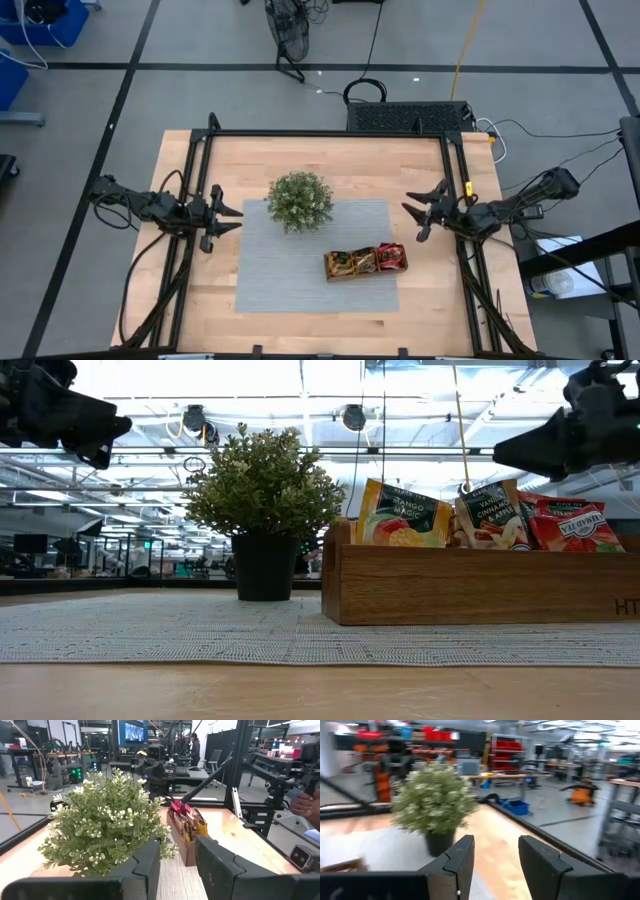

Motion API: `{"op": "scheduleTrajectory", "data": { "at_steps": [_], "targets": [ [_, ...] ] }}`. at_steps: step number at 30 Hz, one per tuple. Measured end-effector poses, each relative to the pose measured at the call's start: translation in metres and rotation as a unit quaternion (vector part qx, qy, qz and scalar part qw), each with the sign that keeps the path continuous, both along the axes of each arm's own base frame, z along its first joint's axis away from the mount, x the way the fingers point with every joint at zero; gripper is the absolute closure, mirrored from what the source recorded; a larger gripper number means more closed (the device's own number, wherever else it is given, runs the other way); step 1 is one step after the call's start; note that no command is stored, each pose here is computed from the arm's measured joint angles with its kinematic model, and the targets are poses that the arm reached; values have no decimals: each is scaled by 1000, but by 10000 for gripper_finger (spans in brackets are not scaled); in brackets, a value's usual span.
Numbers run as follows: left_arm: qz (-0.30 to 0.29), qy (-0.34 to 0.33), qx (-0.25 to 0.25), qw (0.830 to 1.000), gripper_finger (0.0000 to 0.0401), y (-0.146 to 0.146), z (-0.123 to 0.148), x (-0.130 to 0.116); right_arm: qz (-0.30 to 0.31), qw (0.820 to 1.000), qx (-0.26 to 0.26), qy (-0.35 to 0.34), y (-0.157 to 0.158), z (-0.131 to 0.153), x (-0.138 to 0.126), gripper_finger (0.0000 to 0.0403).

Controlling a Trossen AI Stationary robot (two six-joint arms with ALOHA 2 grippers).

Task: Pick & Place Tea
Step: Return to Home Position

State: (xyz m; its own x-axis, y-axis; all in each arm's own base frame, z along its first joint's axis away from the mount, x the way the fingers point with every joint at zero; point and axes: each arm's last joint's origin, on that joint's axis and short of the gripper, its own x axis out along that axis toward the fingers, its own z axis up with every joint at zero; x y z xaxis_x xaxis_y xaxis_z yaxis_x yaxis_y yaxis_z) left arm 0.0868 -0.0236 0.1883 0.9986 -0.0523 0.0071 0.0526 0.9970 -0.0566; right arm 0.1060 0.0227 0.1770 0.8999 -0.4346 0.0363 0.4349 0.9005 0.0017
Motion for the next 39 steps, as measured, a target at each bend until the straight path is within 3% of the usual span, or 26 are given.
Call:
{"op": "scheduleTrajectory", "data": {
  "at_steps": [4,9,16,39],
  "targets": [
    [-6,-1,8,1000,274,0,0,0,50,999,-14,4,2,0,-4,264],
    [-6,9,47,999,274,0,-2,0,48,999,-24,1,1,2,-6,264],
    [-2,3,93,996,274,0,-2,0,51,999,6,-12,2,2,-6,264],
    [-2,3,93,996,274,0,-2,0,51,999,0,-10,2,1,-6,264]
  ]
}}
